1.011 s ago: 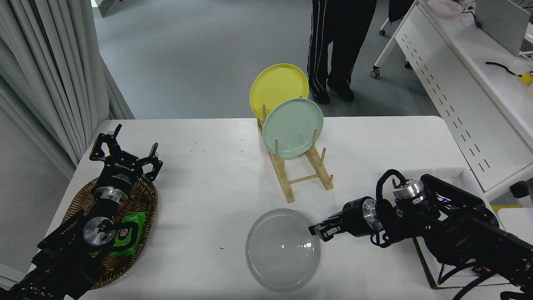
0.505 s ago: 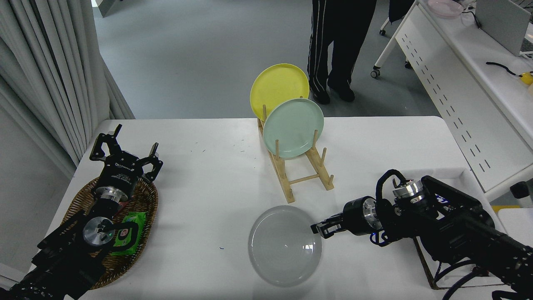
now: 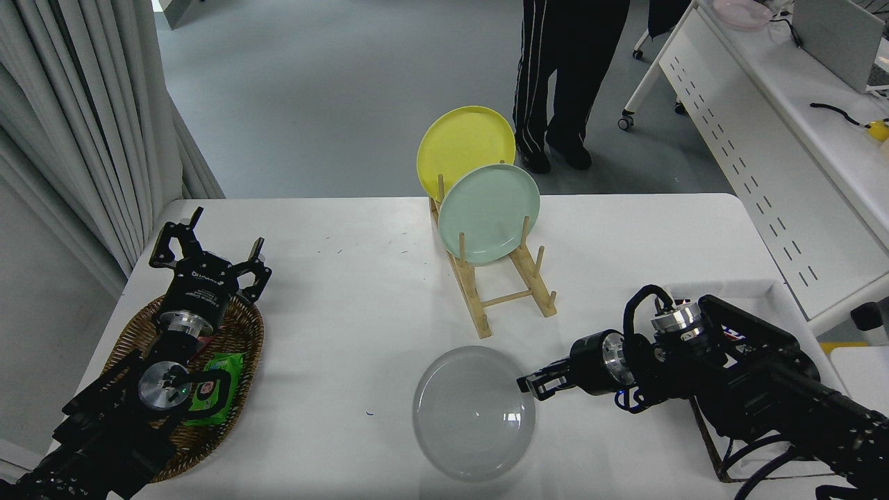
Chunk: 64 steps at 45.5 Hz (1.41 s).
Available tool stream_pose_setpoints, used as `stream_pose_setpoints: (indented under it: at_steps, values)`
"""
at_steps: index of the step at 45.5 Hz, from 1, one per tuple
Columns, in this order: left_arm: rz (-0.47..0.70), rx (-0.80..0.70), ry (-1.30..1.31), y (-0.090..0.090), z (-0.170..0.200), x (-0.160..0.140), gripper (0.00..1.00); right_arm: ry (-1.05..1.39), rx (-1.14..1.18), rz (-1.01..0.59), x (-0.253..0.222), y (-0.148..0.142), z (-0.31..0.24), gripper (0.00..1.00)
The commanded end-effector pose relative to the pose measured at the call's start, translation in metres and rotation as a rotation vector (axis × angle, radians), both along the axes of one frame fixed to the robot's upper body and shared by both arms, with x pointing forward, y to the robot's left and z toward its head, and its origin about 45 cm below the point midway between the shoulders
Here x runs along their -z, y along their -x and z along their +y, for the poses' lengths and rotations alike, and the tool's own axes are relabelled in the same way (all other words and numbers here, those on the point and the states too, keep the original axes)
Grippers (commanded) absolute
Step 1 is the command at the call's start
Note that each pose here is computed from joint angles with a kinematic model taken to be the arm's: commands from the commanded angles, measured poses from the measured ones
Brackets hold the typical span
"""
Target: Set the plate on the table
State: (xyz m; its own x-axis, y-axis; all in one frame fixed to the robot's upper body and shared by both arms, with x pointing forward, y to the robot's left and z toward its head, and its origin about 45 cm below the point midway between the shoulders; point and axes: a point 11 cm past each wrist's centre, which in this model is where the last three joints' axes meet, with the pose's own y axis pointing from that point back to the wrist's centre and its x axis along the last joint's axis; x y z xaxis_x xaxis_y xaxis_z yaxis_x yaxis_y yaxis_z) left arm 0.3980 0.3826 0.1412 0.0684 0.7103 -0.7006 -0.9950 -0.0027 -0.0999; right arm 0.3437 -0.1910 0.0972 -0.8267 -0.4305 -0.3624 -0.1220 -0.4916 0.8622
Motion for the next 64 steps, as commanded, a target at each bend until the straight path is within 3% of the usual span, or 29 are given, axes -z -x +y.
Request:
stream_pose_setpoints:
  at_steps: [1,16,18,19,24,32,35,53,64]
  values:
    - [0.001,0.0,0.0,0.0,0.0,0.0,1.0,-0.002,-0.005,-0.002,0.0,0.0,0.002,0.0]
    - [-0.001,0.0,0.001,0.0,0.0,0.0,1.0,-0.001,-0.011,-0.002,0.001,0.001,0.005,0.0]
    - [0.0,-0.001,0.0,0.0,0.0,0.0,1.0,-0.001,-0.011,-0.002,0.001,0.001,0.005,0.22]
    - [0.001,0.0,0.0,0.0,0.0,0.0,1.0,-0.002,-0.013,-0.003,0.001,0.001,0.006,0.27]
    - [-0.001,0.0,0.001,0.0,0.0,0.0,1.0,0.008,-0.01,-0.007,0.002,0.0,0.003,0.3]
    - [0.001,0.0,0.0,0.0,0.0,0.0,1.0,0.002,-0.01,-0.01,0.003,-0.001,0.007,0.7]
    - [0.0,-0.001,0.0,0.0,0.0,0.0,1.0,-0.001,-0.012,-0.015,0.002,-0.002,0.008,1.0]
    - [0.001,0.0,0.0,0.0,0.0,0.0,1.0,-0.08,-0.081,-0.156,-0.031,-0.012,0.022,1.0]
    - [0.001,0.0,0.0,0.0,0.0,0.0,1.0,-0.196,-0.139,-0.375,-0.069,-0.022,0.029,1.0]
